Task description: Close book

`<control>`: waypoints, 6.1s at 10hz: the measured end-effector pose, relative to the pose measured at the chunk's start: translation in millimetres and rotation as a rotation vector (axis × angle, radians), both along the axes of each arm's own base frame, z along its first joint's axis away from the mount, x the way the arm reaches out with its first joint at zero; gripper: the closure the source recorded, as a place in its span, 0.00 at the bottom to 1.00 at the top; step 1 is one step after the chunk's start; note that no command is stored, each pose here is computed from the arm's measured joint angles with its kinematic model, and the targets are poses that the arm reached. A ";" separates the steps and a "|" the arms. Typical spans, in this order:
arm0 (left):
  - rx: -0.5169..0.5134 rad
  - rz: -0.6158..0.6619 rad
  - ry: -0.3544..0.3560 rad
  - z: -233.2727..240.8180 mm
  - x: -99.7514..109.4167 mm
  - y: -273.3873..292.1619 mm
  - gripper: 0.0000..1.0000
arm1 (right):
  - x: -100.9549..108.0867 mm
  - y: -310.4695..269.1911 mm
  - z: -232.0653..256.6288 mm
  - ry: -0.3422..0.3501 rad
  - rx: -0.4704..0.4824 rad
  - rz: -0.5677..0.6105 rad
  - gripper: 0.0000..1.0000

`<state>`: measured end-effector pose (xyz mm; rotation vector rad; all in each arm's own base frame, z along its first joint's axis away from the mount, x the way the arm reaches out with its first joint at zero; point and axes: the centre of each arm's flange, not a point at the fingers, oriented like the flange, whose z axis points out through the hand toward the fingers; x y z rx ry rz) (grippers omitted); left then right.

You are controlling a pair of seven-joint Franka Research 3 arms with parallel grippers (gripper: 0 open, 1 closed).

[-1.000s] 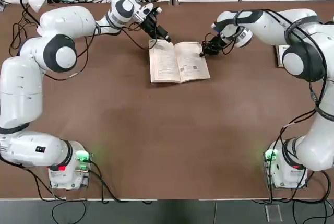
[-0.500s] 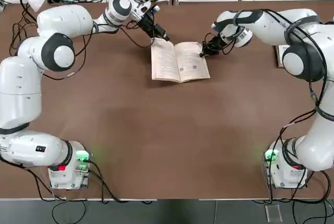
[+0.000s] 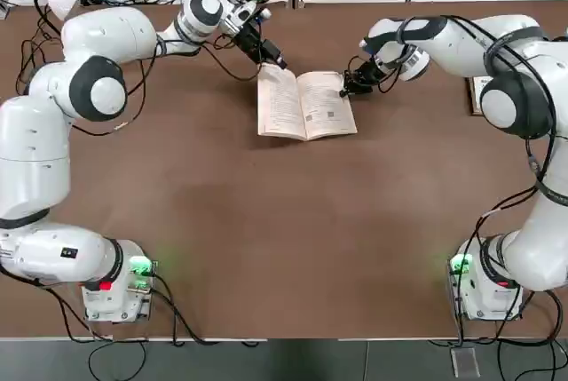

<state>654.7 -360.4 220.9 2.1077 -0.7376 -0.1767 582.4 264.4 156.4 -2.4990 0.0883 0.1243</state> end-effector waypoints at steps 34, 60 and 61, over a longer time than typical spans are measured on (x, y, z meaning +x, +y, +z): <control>0.076 0.151 0.270 51.3 -23.3 -48.9 0.00 | 0.4 -0.7 0.0 -0.001 -0.001 -0.002 0.99; 0.412 0.144 -0.254 174.8 -10.7 -34.0 0.00 | 29.2 -47.9 20.6 0.049 0.050 -0.085 0.99; 0.449 0.144 -0.299 183.0 -10.0 -31.1 0.00 | 33.1 -56.4 23.0 0.052 0.056 -0.089 0.99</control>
